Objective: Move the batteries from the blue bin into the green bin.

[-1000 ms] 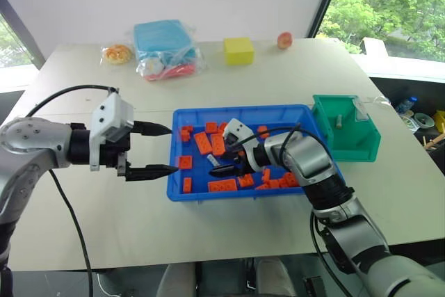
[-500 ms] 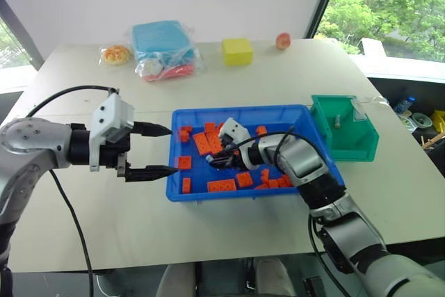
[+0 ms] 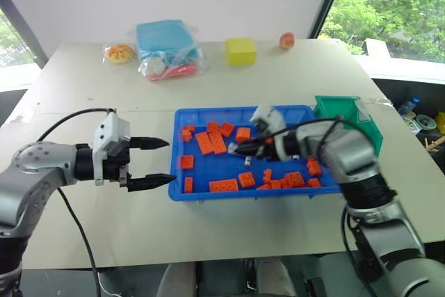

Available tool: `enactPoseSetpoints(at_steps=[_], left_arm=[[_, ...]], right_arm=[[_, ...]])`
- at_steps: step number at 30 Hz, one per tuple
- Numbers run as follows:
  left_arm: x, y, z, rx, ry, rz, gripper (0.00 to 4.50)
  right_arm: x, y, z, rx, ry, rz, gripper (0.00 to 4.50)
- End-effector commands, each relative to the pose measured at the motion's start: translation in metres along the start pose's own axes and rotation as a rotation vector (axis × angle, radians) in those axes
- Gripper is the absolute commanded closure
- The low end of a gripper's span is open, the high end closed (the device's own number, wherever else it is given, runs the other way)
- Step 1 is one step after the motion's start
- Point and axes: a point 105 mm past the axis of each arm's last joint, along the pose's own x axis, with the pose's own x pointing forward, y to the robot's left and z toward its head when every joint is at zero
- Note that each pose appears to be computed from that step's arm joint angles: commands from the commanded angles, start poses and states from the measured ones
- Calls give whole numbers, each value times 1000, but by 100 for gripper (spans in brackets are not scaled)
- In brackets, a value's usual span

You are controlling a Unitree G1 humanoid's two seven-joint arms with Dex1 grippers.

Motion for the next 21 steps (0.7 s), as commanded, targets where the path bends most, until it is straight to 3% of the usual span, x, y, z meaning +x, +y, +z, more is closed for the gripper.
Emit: enactPoseSetpoints(at_steps=[1,6,11,15,18,21], left_arm=[[-5,6,0,29,2,45,0],[-1,8,1,28,-19,38,0],[4,14,5,45,-36,40,0],[8,16,12,62,-57,33,0],[9,16,14,66,-60,29,0],[10,14,16,68,-62,26,0]], right_arm=[[-58,-45,18,49,-128,-232,440],[-123,-97,-12,103,-128,-537,440],[-135,-110,-29,145,-134,-616,440],[-137,-123,-33,147,-138,-707,249],[-138,-126,-17,56,-168,-731,98],[-121,-104,15,-49,-243,-580,98]])
